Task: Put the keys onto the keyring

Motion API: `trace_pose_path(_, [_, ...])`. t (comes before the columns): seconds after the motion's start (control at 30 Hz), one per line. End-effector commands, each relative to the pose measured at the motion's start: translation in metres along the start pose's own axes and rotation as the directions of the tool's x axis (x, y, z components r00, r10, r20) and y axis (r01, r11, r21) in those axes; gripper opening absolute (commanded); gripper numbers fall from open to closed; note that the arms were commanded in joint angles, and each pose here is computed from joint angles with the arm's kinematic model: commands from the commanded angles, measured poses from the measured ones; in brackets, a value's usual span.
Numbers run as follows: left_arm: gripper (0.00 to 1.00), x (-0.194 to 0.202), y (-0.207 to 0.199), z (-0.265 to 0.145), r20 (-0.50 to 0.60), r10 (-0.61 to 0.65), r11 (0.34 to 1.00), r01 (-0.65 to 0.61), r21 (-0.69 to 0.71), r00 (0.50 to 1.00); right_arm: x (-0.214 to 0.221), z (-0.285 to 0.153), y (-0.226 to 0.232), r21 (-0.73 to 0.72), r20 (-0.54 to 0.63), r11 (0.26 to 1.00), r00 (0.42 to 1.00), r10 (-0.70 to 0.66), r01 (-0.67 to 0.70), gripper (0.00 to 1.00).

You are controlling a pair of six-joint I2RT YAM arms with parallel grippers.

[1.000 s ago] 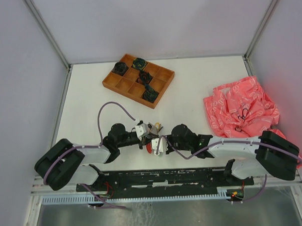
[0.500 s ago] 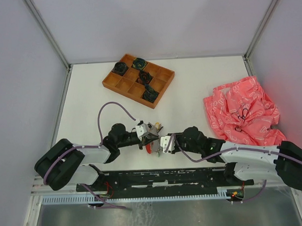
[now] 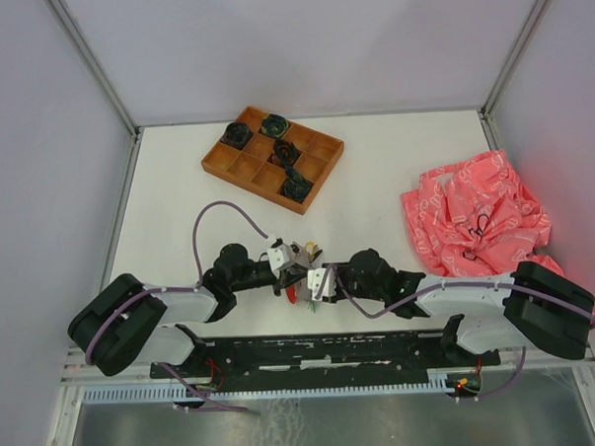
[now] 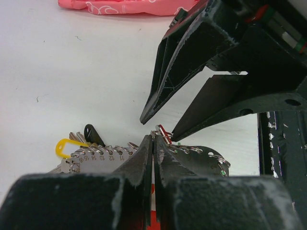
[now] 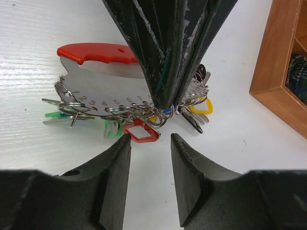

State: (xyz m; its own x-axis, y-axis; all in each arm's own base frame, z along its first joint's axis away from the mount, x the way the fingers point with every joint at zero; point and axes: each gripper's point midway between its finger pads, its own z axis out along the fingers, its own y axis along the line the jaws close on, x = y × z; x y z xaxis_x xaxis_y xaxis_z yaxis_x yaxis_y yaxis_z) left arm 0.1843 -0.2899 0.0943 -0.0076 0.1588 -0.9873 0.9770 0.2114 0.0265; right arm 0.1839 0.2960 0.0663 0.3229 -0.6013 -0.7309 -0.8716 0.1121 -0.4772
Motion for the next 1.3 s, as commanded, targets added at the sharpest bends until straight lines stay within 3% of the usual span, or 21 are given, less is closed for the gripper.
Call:
trace_pose_path(0.0, [0.03, -0.025, 0.002, 0.001, 0.077, 0.08, 0.997, -0.081, 0.011, 0.994, -0.031, 0.006, -0.023, 0.05, 0.112, 0.999, 0.994, 0.012, -0.018, 0.46])
trace_pose_path(0.23, [0.03, -0.024, -0.001, 0.003, 0.077, 0.076, 0.996, -0.079, 0.028, 0.994, -0.036, 0.008, -0.022, 0.005, 0.145, 0.999, 0.989, 0.033, -0.034, 0.39])
trace_pose_path(0.53, [0.03, -0.024, 0.001, 0.002, 0.077, 0.081, 0.996, -0.083, 0.014, 0.994, -0.035, 0.004, -0.011, -0.071, 0.144, 0.996, 0.988, 0.063, -0.054, 0.2])
trace_pose_path(0.73, [0.03, -0.025, 0.002, -0.001, 0.079, 0.093, 0.996, -0.093, 0.002, 0.993, -0.021, 0.002, -0.015, -0.042, 0.08, 0.996, 0.994, 0.08, -0.077, 0.02])
trace_pose_path(0.9, [0.03, -0.03, 0.001, -0.003, 0.1, 0.104, 0.995, -0.104, -0.009, 0.989, -0.009, 0.002, -0.015, -0.045, 0.019, 0.994, 0.995, 0.099, -0.098, 0.01])
trace_pose_path(1.1, [0.03, -0.028, -0.001, -0.002, 0.11, 0.088, 0.996, -0.088, 0.001, 0.99, -0.016, 0.002, -0.018, -0.058, 0.024, 0.994, 0.995, 0.093, -0.091, 0.01])
trace_pose_path(1.27, [0.03, -0.032, 0.0, -0.003, 0.124, 0.091, 0.996, -0.09, -0.01, 0.988, 0.003, 0.006, -0.01, -0.069, -0.062, 0.989, 0.99, 0.125, -0.129, 0.01])
